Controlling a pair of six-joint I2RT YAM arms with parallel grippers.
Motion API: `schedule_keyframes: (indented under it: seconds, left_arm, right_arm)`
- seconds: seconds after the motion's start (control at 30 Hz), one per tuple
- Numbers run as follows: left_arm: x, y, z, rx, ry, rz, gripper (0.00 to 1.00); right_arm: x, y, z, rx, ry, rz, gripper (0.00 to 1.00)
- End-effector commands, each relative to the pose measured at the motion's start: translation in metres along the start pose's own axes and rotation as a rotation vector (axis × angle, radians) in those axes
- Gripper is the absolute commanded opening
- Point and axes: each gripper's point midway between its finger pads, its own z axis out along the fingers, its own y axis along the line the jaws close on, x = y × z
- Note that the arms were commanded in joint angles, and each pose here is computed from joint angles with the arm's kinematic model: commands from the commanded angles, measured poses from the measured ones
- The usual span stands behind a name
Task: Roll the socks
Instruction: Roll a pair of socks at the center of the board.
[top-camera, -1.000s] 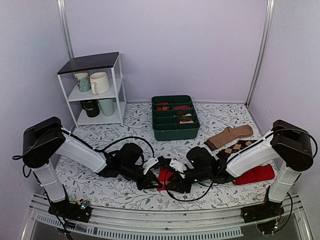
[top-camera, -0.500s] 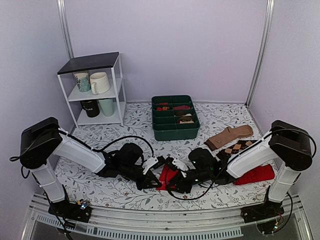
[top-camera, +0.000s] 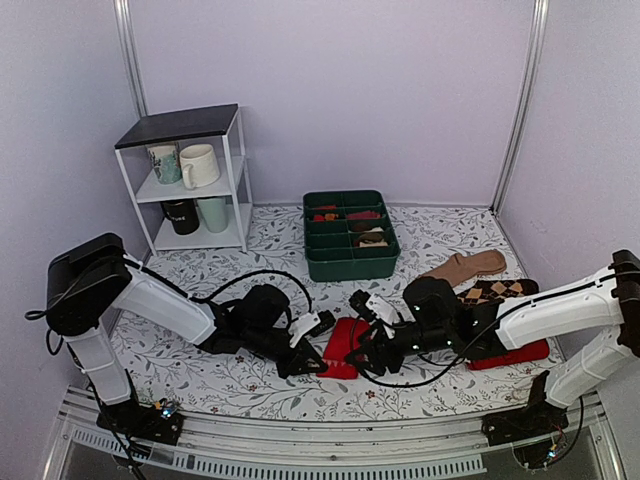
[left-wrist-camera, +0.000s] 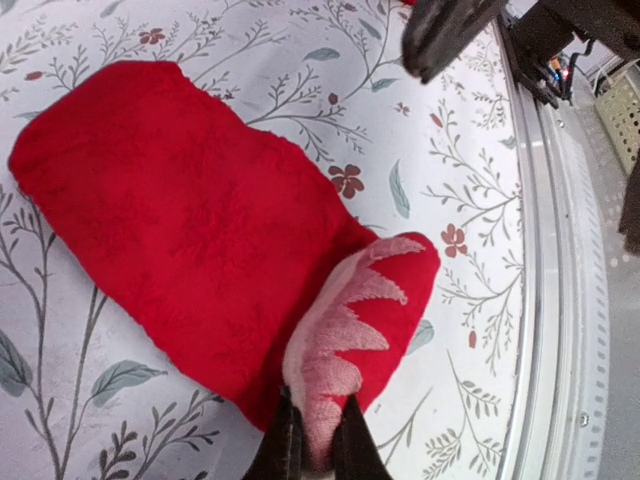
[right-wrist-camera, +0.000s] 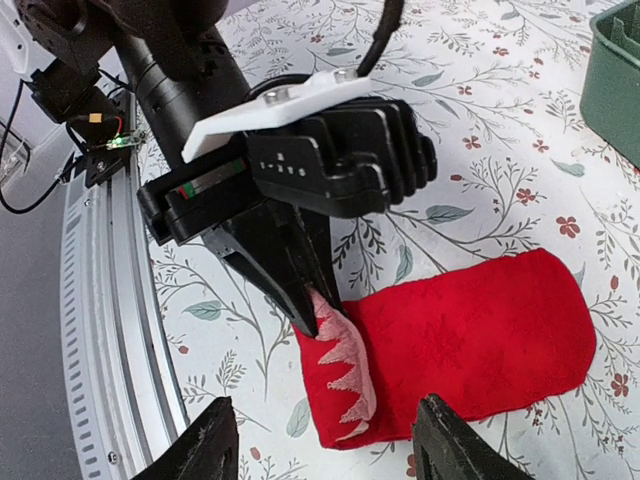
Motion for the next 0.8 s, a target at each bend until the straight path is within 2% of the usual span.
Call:
schedule_keyframes:
  seconds: [0.0,0.07,0.2,0.4,0.63,0.77]
  left_arm:
    - [0.055,0.012,0.003,-0.053,0.165,-0.052,0.0]
    - [0.054,0.012,0.003,-0.052,0.162,-0.047,0.0]
    - [0.057,0.012,0.002,-0.051,0.168,-0.046,0.0]
    - [0.057,0.013,0.001,-0.056,0.169,-0.039,0.0]
    - [0.053,0.015,0.002,-0.066,0.162,-0.034,0.0]
    - [0.048,0.015,-0.001,-0.081,0.152,-0.018,0.0]
  right_arm:
    - [0.017,0.01,-0.001,-0.028,0.063,-0.055,0.59]
    - [0.018,-0.006,0.002,0.046,0.048,0.015,0.61]
    - [0.022,-0.065,0.002,0.312,0.071,0.216,0.61]
    - [0.022,-0.103,0.018,0.454,0.134,0.278,0.67]
    - [0.031,-0.123,0.04,0.467,0.209,0.316,0.65]
    - [0.046,-0.121,0.045,0.452,0.255,0.344,0.56]
